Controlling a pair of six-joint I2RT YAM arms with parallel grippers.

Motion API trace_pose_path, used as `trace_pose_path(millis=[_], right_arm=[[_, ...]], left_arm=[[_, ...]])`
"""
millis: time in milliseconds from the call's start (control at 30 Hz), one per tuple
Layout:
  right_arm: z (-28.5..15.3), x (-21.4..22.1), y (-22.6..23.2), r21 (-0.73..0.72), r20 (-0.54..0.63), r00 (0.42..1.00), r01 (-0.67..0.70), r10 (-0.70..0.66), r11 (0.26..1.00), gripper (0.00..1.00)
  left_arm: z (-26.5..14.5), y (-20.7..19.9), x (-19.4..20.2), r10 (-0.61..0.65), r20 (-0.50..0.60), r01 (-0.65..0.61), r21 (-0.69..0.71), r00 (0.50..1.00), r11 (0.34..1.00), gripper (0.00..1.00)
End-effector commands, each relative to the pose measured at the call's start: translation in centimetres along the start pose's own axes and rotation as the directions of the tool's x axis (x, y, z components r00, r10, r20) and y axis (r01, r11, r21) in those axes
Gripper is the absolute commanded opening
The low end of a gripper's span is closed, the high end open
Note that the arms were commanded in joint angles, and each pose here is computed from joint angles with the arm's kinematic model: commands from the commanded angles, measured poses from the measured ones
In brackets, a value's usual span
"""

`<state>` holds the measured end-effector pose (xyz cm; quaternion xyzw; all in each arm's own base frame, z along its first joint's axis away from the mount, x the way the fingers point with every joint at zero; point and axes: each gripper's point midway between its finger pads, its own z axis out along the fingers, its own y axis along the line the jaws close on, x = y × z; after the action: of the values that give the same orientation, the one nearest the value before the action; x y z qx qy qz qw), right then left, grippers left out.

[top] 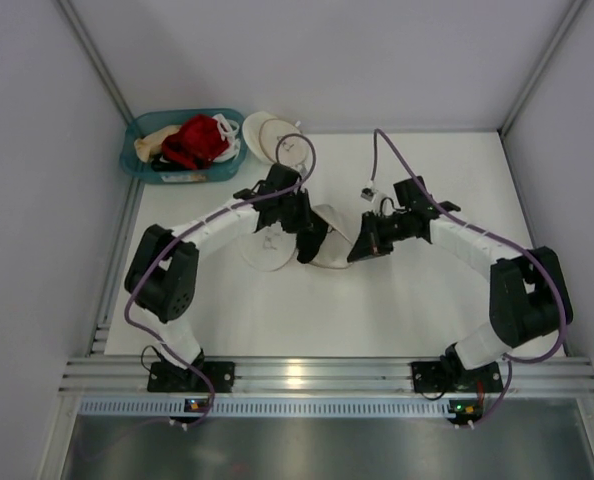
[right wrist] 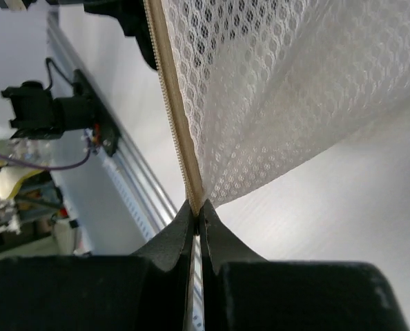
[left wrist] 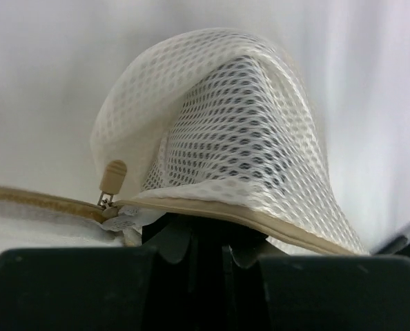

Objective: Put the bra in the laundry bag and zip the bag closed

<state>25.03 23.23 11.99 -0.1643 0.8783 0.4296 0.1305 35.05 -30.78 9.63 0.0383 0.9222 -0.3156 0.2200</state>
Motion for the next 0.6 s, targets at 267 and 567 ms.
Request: trace_pose_path(millis=[267, 567], right_arm=[[1.3, -0.5, 9.1, -0.422, -0.114, 0.99, -0.125, 0.084, 0.898, 0.0], [2.5, 1.0, 8.3, -0.433, -0.211, 0.963, -0.243, 0.164, 0.868, 0.0]], left_arm=[[-9.1, 2.0, -2.1, 0.271, 0.252, -0.098, -0.539, 0.929, 0.837, 0.0], [-1.5, 0.8, -0.4, 0.26, 0.172, -0.121, -0.566, 0.95, 0.816, 0.0]])
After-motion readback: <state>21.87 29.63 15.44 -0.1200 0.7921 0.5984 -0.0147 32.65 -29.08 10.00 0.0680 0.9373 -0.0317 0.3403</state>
